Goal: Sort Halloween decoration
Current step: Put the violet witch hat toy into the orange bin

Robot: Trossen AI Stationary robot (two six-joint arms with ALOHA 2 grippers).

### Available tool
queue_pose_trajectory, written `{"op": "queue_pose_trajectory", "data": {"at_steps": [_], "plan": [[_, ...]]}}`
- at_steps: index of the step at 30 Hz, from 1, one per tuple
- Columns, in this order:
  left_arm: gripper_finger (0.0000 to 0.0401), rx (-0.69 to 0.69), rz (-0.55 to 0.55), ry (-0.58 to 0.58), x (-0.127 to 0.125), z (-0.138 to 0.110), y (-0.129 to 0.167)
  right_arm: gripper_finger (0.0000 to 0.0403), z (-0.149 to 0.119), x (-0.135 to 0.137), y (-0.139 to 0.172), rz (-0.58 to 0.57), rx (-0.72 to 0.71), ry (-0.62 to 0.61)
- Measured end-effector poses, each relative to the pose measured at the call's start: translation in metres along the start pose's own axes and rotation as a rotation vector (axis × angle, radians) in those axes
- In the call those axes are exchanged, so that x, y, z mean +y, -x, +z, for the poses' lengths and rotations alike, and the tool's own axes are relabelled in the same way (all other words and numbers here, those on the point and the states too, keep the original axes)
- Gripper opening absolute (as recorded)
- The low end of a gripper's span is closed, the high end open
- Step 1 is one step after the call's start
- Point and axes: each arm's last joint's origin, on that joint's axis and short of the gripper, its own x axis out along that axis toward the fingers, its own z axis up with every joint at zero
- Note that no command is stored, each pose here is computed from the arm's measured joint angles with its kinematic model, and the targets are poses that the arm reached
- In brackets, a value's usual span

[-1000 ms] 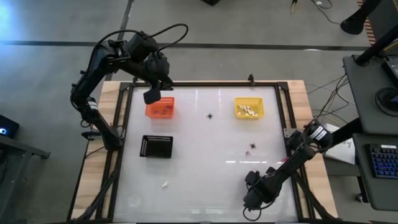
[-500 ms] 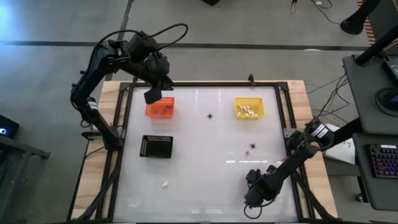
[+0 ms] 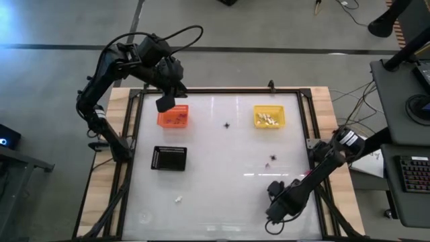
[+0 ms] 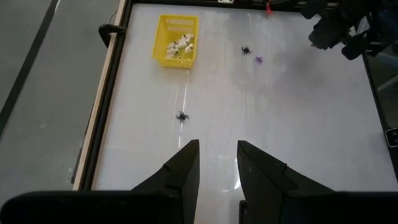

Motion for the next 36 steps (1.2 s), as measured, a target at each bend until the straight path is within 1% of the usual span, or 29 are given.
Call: {"op": "queue_pose_trajectory", "data": {"at_steps": [4, 12, 16, 19, 22, 24, 27, 32, 36], "plan": [[0.0091, 0.003, -0.001, 0.001, 0.0, 0.0, 0.0, 0.0008, -0.001, -0.003, 0.01, 0.036, -0.005, -0.035], [0.0091, 0.008, -0.002, -0.011, 0.0, -0.001, 0.0, 0.0008, -0.002, -0.01, 0.029, 0.109, -0.065, -0.08], [0.0091, 0.013, -0.004, -0.017, 0.0, -0.001, 0.0, 0.0008, 0.002, -0.013, 0.036, 0.142, -0.11, -0.126], [0.0091, 0.013, -0.003, -0.019, 0.0, -0.001, 0.0, 0.0008, 0.01, -0.015, 0.043, 0.169, -0.138, -0.164], [0.0091, 0.016, 0.005, -0.033, 0.0, -0.001, 0.0, 0.0009, 0.023, -0.016, 0.049, 0.196, -0.17, -0.199], [0.0091, 0.019, 0.016, -0.041, 0.0, -0.001, 0.0, 0.0009, 0.034, -0.015, 0.055, 0.223, -0.207, -0.192], [0.0091, 0.028, 0.045, -0.041, 0.001, -0.002, 0.0, 0.0009, 0.054, -0.014, 0.063, 0.264, -0.274, -0.164], [0.0091, 0.047, 0.108, -0.041, 0.003, -0.003, 0.001, 0.0009, 0.093, -0.016, 0.075, 0.312, -0.34, -0.104], [0.0091, 0.045, 0.111, -0.056, 0.004, -0.003, 0.002, 0.0009, 0.125, -0.02, 0.083, 0.366, -0.4, -0.038]]}}
